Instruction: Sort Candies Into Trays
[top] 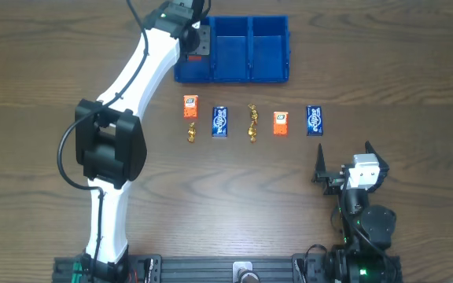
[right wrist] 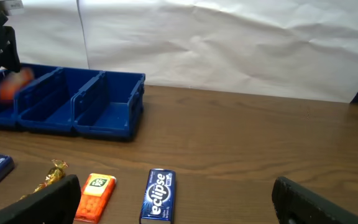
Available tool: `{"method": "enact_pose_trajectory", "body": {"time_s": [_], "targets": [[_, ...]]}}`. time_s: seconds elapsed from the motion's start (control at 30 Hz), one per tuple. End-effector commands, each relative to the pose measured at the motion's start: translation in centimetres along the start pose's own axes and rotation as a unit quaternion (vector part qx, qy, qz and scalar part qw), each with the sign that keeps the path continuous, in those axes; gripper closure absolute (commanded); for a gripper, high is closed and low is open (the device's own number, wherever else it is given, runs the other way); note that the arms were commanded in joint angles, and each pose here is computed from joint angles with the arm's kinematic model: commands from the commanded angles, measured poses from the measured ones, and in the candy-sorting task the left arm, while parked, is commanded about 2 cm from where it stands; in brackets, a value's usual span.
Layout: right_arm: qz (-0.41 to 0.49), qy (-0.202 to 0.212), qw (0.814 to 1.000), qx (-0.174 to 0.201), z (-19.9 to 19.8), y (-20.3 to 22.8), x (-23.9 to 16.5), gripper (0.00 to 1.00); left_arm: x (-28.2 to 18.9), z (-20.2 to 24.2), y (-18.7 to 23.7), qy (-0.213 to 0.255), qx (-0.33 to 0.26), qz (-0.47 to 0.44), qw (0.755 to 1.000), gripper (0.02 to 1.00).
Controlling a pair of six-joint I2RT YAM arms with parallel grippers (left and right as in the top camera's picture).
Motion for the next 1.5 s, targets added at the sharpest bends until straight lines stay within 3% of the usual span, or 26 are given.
{"method": "enact_pose_trajectory", "body": {"time_s": [0.03,0.1,0.27,0.4,0.87,1.5], "targets": [[0.0,-0.001,1.0,-0.004,0.0,0.1,0.0,0.003,0.5,0.5,-0.2,-0.002,-0.012,0.001,1.0,0.57],[0.0,-0.001,1.0,-0.004,0.0,0.1,0.0,0.003,0.5,0.5,-0.2,-0.002,-0.012,0.001,1.0,0.538],[0.0,-0.001,1.0,-0.004,0.0,0.1,0.0,0.003,0.5,0.5,-0.2,-0.002,-0.012,0.002,1.0,0.233],[0.0,-0.001,1.0,-0.004,0.0,0.1,0.0,0.003,-0.2,0.4,0.0,-0.002,-0.017,0.009,1.0,0.115],[0.0,-0.001,1.0,-0.004,0.0,0.1,0.0,0.003,-11.0,-2.3,1.3,0.0,0.0,0.022,1.0,0.084],[0.0,-0.001,1.0,-0.004,0.0,0.1,0.0,0.003,-2.3,-2.5,11.9,0.0,-0.033,0.14,0.99,0.154]]}}
Point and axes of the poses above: each gripper's point midway between its finger pads, its own x axis out along the fingers, its own z axis along the line the jaws close on, y = z × x, the point moved 8 cm from there along -x, back along the fingers, and after that the axes turned 11 degrees about x, right-handed, at the moved point
